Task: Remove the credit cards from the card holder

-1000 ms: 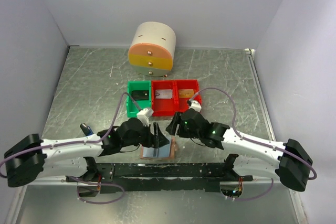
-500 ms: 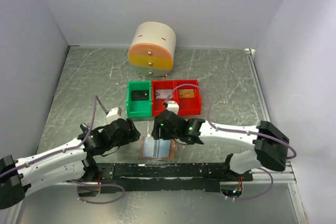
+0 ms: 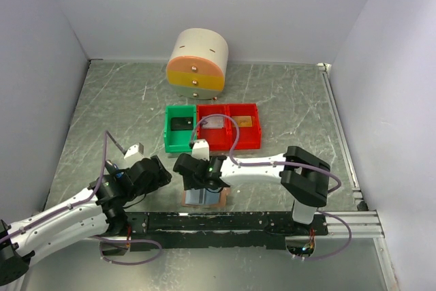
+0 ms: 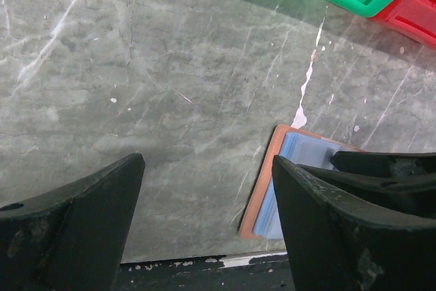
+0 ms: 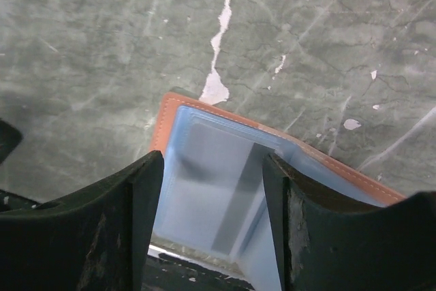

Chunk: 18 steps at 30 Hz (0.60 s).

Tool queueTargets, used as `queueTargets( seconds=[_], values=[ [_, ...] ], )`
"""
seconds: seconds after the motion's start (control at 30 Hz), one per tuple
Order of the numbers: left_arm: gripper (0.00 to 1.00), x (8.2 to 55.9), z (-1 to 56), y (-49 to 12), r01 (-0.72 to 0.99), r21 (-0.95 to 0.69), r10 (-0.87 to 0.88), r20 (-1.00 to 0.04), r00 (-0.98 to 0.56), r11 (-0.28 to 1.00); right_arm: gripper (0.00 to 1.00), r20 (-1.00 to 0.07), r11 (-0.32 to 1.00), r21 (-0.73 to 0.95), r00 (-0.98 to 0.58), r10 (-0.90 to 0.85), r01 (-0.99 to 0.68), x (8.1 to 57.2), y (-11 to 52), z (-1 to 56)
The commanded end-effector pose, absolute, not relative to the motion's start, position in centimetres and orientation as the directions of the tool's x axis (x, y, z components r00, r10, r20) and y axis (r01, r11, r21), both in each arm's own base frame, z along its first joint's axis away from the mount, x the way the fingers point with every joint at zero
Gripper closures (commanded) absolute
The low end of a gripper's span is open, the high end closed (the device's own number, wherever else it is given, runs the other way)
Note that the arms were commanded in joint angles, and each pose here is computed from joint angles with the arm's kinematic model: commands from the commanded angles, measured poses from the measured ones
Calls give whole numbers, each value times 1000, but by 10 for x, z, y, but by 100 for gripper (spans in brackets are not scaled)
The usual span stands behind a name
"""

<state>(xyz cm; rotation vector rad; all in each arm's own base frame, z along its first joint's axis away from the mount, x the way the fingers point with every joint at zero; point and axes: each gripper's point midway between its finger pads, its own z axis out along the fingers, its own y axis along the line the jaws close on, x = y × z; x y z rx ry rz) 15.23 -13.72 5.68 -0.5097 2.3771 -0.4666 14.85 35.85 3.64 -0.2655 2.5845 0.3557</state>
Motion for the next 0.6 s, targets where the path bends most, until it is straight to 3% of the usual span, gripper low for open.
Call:
queueTargets(
  seconds=[0.0, 0.33, 0.57],
  values=[
    [13, 153, 57, -136, -232, -448, -466, -532, -707, 863, 39, -515, 969, 130, -849, -114, -209, 151, 347, 28],
    [15, 153, 56, -141, -217, -465, -463, -522, -716, 859, 36, -513, 961, 156, -850, -118, -228, 147, 344, 31],
    [15, 153, 55, -141, -217, -458, -458, -520, -721, 862, 36, -461, 966, 126, -876, -144, -225, 137, 337, 3]
  ],
)
